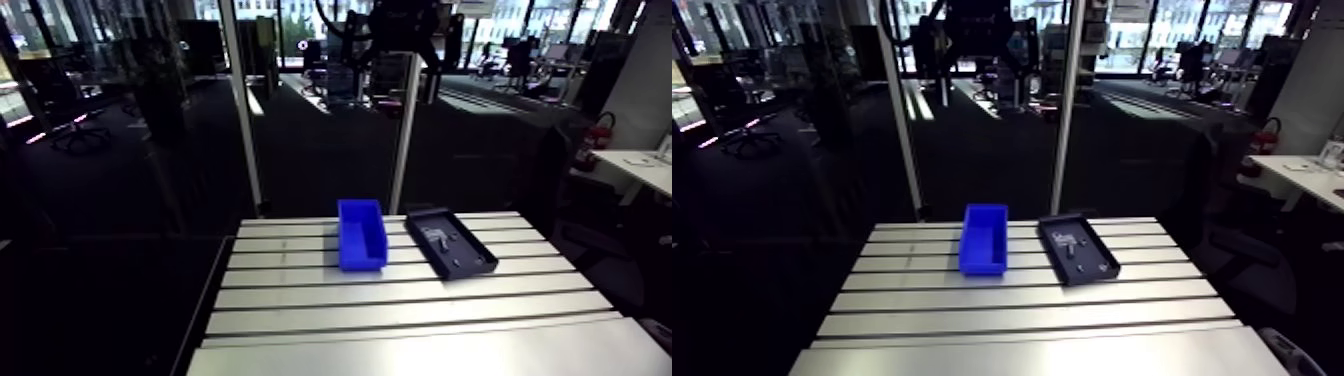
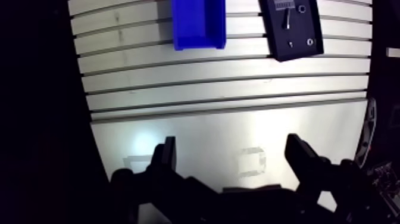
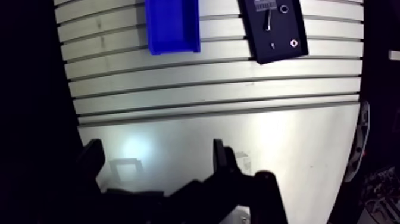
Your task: Pick up the M10 bolt from the tray and put it into the blue bin.
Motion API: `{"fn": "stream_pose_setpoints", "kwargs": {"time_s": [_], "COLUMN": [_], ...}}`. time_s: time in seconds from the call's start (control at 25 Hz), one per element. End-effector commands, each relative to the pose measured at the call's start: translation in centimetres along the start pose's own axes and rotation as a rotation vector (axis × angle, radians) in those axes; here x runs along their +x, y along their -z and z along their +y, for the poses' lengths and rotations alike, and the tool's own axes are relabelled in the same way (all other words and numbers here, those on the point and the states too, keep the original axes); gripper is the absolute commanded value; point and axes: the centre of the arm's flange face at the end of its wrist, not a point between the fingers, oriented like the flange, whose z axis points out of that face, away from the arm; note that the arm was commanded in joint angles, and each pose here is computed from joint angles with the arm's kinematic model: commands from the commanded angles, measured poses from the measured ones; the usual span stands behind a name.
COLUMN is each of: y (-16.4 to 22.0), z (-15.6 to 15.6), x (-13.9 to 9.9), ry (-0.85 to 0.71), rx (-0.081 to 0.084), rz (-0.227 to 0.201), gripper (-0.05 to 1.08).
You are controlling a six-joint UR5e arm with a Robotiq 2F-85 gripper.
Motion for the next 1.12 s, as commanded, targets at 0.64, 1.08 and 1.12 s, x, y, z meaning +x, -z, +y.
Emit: {"fn": "stream_pose_setpoints", "kwargs": {"time_s": [0.64, 1.08, 1.12], "y": [0.2, -0.5, -1.0], "z": [0.2, 4.7, 5.2], "x": [1.0, 5.6, 6.1], "ry": [-0.001, -0.06, -0.066], "rx": [-0.014, -0.03, -0.029], "rz": [0.042, 0.034, 0.025], "gripper": [0.01, 0.01, 0.01]}}
